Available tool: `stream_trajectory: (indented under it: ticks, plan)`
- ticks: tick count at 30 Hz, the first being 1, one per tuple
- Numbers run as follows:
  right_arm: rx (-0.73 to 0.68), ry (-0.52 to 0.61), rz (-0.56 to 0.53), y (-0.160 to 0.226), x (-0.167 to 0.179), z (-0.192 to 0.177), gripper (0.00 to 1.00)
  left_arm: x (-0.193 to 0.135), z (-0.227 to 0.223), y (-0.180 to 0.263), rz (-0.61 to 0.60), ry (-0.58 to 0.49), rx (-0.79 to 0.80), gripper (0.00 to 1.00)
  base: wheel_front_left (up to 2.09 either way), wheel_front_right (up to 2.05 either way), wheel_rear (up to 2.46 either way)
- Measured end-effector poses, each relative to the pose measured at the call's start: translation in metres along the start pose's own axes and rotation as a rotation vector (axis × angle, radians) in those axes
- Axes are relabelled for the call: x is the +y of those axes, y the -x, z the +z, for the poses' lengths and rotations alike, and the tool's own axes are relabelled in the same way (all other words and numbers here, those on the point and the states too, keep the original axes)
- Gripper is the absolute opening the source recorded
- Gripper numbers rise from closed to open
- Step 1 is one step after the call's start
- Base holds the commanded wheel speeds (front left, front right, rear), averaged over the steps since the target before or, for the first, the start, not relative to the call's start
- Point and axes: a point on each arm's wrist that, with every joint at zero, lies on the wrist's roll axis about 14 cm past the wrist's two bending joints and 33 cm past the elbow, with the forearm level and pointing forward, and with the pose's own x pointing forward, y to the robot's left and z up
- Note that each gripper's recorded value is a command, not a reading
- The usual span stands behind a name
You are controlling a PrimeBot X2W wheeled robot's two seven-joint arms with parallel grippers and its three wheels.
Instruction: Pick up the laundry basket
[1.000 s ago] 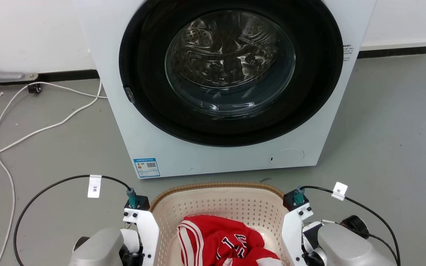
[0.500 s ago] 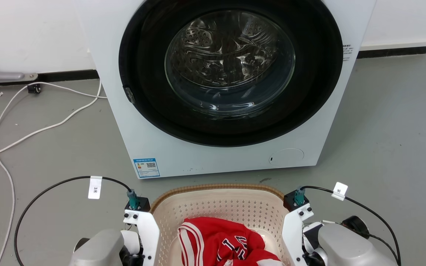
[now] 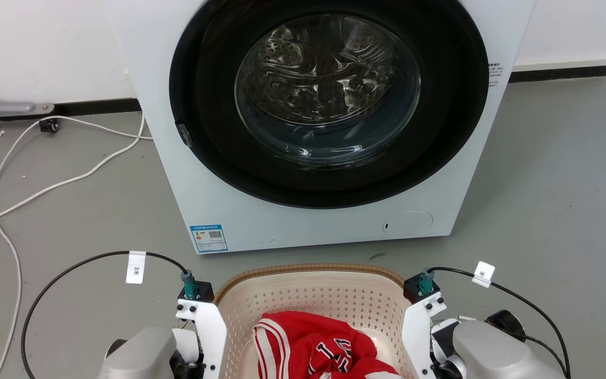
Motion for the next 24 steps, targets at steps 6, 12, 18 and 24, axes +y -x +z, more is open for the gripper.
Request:
stream_trajectory:
  ticks: [6, 12, 18, 24]
  plan:
    - [0.003, 0.0, 0.002, -0.0001, 0.0002, -0.0003, 0.0, 0.0001, -0.0001, 0.0001, -0.002, 0.003, 0.002, 0.0, 0.0, 0.0, 0.0]
    - [0.005, 0.001, 0.003, -0.0001, 0.0003, -0.0008, 0.0, 0.0, -0.0008, 0.0, -0.001, -0.001, 0.004, 0.0, 0.0, 0.0, 0.0]
    - [0.006, -0.001, 0.003, 0.0003, 0.0003, -0.0016, 0.0, -0.0006, 0.0003, 0.0003, -0.003, 0.0, 0.002, 0.0, 0.0, 0.0, 0.0]
    - [0.006, -0.004, 0.003, 0.0005, 0.0003, -0.0029, 0.0, -0.0012, -0.0006, 0.0, -0.004, -0.003, 0.005, 0.0, 0.0, 0.0, 0.0]
